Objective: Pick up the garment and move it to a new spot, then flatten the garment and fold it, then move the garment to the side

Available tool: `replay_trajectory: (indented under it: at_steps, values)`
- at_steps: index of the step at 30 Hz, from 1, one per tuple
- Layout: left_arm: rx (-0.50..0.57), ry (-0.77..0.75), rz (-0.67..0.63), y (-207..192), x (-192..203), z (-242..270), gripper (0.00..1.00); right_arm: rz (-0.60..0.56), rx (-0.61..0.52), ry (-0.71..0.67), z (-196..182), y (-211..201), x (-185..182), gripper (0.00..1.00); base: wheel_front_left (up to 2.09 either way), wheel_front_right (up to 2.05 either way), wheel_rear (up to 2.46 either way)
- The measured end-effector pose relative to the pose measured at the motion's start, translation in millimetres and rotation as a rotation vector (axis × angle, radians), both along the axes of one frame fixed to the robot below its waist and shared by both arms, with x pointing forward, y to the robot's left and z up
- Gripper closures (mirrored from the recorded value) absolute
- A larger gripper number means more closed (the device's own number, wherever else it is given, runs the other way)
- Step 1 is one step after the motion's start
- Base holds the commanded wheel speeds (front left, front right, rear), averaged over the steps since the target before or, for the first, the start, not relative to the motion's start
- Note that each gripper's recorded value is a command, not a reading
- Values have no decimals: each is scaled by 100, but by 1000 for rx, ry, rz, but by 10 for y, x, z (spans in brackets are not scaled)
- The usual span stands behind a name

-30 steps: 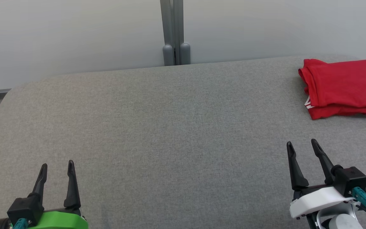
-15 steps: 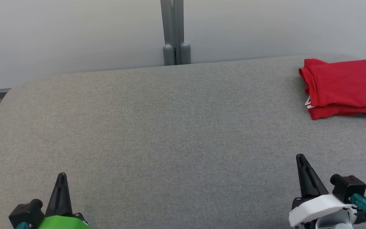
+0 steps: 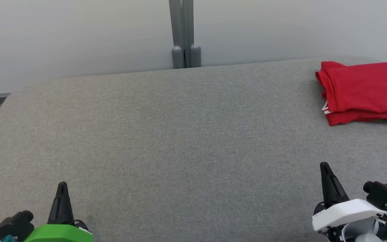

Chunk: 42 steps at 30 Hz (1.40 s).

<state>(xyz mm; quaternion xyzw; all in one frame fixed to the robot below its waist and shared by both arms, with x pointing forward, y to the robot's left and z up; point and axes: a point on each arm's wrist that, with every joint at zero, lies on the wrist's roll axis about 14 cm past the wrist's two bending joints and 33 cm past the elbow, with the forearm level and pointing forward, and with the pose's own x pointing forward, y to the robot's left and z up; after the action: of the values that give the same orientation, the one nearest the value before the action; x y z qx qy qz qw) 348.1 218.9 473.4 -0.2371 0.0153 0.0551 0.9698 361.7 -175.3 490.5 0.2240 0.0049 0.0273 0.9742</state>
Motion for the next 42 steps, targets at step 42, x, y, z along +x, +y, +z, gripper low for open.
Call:
replay_trajectory:
  at_steps: [42]
  values:
    - [-552, -27, 18, -50, 186, 85, 100, -70, 563, 56, 29, -169, 141, 100, 0, 0, 0]
